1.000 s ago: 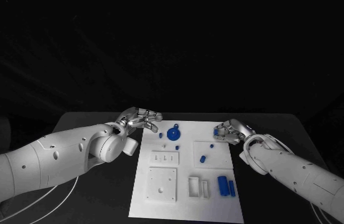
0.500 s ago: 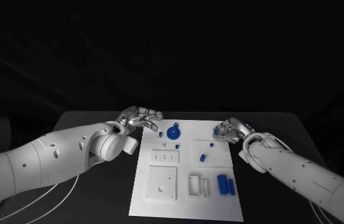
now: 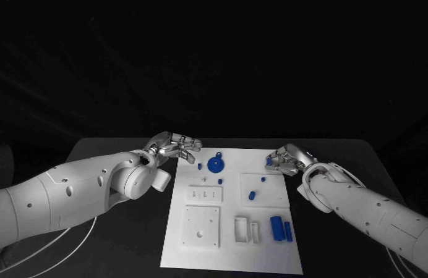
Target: Assemble the parts on the task board
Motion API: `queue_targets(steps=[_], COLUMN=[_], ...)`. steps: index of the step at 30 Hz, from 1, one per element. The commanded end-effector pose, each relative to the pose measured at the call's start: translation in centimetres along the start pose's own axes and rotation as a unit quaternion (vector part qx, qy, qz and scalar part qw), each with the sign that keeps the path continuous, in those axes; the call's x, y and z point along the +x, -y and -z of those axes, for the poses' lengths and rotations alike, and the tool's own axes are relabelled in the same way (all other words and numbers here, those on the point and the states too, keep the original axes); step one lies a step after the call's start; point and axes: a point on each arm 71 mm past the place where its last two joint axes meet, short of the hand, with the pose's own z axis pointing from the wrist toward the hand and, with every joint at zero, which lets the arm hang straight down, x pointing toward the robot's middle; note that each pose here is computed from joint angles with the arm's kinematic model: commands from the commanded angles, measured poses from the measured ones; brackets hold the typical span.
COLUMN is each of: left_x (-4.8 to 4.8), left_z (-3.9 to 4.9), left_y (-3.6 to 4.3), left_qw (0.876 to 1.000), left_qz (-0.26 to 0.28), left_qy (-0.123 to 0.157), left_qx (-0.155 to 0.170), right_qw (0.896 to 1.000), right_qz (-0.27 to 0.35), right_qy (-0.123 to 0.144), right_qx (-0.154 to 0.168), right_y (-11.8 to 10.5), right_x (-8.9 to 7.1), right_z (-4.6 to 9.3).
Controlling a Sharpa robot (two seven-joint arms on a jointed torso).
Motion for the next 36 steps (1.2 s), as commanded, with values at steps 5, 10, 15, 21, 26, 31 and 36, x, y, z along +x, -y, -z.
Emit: queue_targets(steps=[5,10,15,21,26,31,36], left_x=[-0.59,-0.43,0.08,1.43,2.52,3.43,4.12], left_z=[-0.57,-1.07,-1.63,-2.57,-3.17,-3.73,-4.17], left_y=[1.55,2.17,2.68,3.41,3.65,3.75,3.83], left_qw=[0.997,0.990,0.982,0.967,0.954,0.948,0.945], left_qz=[-0.064,-0.115,-0.157,-0.203,-0.229,-0.241,-0.246], left_qy=[-0.028,-0.056,-0.067,-0.092,-0.114,-0.120,-0.120], left_qx=[-0.022,-0.056,-0.083,-0.125,-0.154,-0.170,-0.177], right_qw=[1.000,1.000,0.999,0.998,0.997,0.997,0.996], right_qz=[0.010,0.009,0.016,0.037,0.046,0.050,0.052], right_qy=[0.010,0.003,-0.012,-0.040,-0.050,-0.059,-0.063], right_qx=[-0.017,-0.027,-0.030,-0.028,-0.029,-0.031,-0.034], right_y=[-2.1,-4.0,-5.9,-9.2,-11.5,-13.3,-14.5], right_x=[-1.3,-1.9,-1.7,-0.6,0.6,2.0,3.1], right_z=[-0.4,-0.5,-0.6,-0.6,-0.5,-0.4,-0.3])
